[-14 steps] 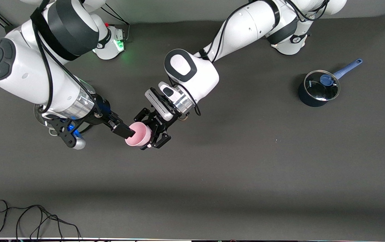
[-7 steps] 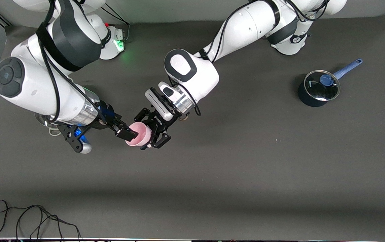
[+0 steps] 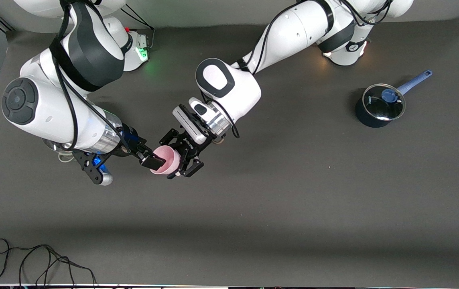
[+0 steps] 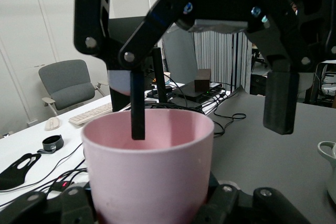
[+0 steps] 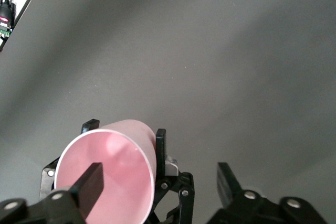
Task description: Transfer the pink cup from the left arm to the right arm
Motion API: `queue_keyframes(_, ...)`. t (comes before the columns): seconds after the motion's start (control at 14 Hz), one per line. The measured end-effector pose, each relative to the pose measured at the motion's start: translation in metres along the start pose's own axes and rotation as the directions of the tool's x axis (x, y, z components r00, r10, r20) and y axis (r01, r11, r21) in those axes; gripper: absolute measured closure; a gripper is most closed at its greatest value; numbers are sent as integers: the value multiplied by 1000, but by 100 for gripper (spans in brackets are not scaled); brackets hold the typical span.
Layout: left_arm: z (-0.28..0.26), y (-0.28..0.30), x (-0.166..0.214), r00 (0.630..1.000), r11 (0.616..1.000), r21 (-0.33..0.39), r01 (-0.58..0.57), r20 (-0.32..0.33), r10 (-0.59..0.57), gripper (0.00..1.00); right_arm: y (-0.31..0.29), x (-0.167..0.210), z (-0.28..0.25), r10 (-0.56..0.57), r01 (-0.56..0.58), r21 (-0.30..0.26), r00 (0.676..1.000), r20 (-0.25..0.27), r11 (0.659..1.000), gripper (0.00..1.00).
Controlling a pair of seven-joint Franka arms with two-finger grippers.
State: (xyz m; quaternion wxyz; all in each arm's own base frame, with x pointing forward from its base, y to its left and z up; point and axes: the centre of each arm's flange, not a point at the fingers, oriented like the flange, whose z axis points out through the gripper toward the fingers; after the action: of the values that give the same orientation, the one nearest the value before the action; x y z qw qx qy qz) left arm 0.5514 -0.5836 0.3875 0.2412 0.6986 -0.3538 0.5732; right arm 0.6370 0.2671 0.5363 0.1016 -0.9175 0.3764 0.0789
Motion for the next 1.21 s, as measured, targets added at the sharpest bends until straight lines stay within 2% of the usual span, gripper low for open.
queue_keyframes(0.07,0,0,0,1000,1000,0,0,0,0,33,0,0,0,0,0,3,1000,1,1000,6)
queue_keyframes(0.14,0,0,0,1000,1000,0,1,0,-1,33,-1,-1,0,-1,1,8,1000,1,1000,13)
queue_keyframes(0.29,0,0,0,1000,1000,0,3,0,-3,33,-2,-2,-1,-3,3,13,1000,-1,1000,40)
queue_keyframes(0.5,0,0,0,1000,1000,0,7,0,-7,33,-3,-3,-1,-5,5,13,1000,-1,1000,72)
queue_keyframes(0.64,0,0,0,1000,1000,0,9,0,-9,33,-3,-3,-1,-5,5,13,1000,-1,1000,91)
queue_keyframes(0.71,0,0,0,1000,1000,1,9,0,-9,33,-3,-3,-1,-5,5,14,1000,-1,1000,97)
queue_keyframes(1.21,0,0,1,1000,1000,2,16,-1,-16,33,-3,-4,-2,-6,6,16,1000,-2,1000,97)
